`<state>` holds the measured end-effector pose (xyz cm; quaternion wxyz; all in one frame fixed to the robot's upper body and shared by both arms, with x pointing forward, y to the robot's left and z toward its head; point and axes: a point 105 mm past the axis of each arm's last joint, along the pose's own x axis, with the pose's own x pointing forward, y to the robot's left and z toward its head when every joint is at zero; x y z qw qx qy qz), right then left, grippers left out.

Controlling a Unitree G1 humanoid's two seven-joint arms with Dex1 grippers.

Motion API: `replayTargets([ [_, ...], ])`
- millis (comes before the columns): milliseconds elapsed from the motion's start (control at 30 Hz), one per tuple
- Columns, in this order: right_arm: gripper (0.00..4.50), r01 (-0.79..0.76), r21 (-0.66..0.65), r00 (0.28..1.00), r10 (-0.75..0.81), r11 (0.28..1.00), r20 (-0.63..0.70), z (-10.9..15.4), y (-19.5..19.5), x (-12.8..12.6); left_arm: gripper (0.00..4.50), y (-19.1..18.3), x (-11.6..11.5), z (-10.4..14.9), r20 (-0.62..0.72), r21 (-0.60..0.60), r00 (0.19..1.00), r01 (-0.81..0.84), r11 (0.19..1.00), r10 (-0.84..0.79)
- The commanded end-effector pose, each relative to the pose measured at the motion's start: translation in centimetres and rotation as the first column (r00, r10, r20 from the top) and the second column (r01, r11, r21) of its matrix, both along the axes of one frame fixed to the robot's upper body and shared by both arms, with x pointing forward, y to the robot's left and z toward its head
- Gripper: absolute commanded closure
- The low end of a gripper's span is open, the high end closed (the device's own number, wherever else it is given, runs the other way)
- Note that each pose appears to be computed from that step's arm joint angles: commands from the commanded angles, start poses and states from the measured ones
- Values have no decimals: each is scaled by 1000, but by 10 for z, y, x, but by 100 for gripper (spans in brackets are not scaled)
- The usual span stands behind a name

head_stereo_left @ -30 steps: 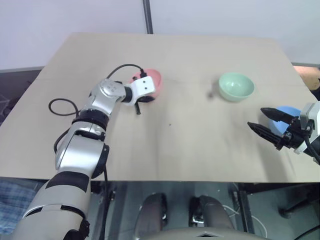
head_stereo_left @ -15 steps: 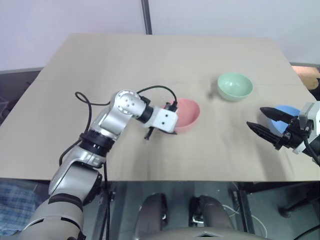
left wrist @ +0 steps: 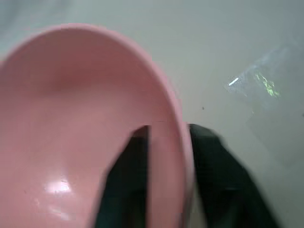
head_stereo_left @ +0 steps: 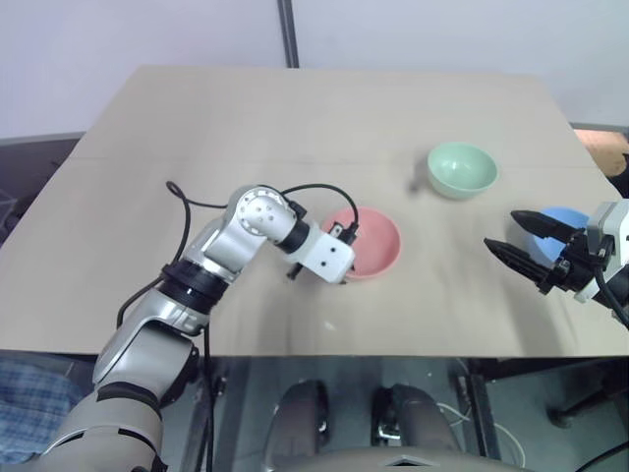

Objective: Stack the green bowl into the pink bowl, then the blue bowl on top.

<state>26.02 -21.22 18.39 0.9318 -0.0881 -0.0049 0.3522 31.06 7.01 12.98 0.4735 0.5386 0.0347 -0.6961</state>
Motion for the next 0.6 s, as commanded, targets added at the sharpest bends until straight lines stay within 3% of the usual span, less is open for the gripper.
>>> replayTargets([
  [33, 85, -8, -13, 998, 9, 1000, 55, 11, 2, -1, 139, -6, 4, 7, 55, -41, 998, 1, 999, 1],
  [100, 85, -8, -14, 998, 8, 1000, 55, 11, 2, -1, 49, -6, 4, 8, 48, -50, 999, -7, 999, 9],
  [233, 85, -9, -17, 998, 10, 1000, 55, 12, 1, -1, 49, -6, 12, 23, 59, -109, 997, -47, 993, 54],
  [400, 85, -9, -22, 998, 10, 1000, 55, 12, 1, -2, 49, -9, 19, 64, -47, -336, 988, -155, 929, 147],
  [467, 85, -3, -30, 998, 4, 1000, 56, 12, -1, -2, 49, -5, 18, 94, -57, -480, 989, -149, 865, 139],
  [533, 85, -2, -35, 999, 4, 999, 55, 11, -2, -2, 49, 19, 26, 125, -129, -593, 967, -254, 764, 222],
  [600, 85, -4, -38, 999, 6, 999, 53, 11, -2, -1, 49, 40, 26, 133, -214, -626, 939, -344, 700, 270],
])
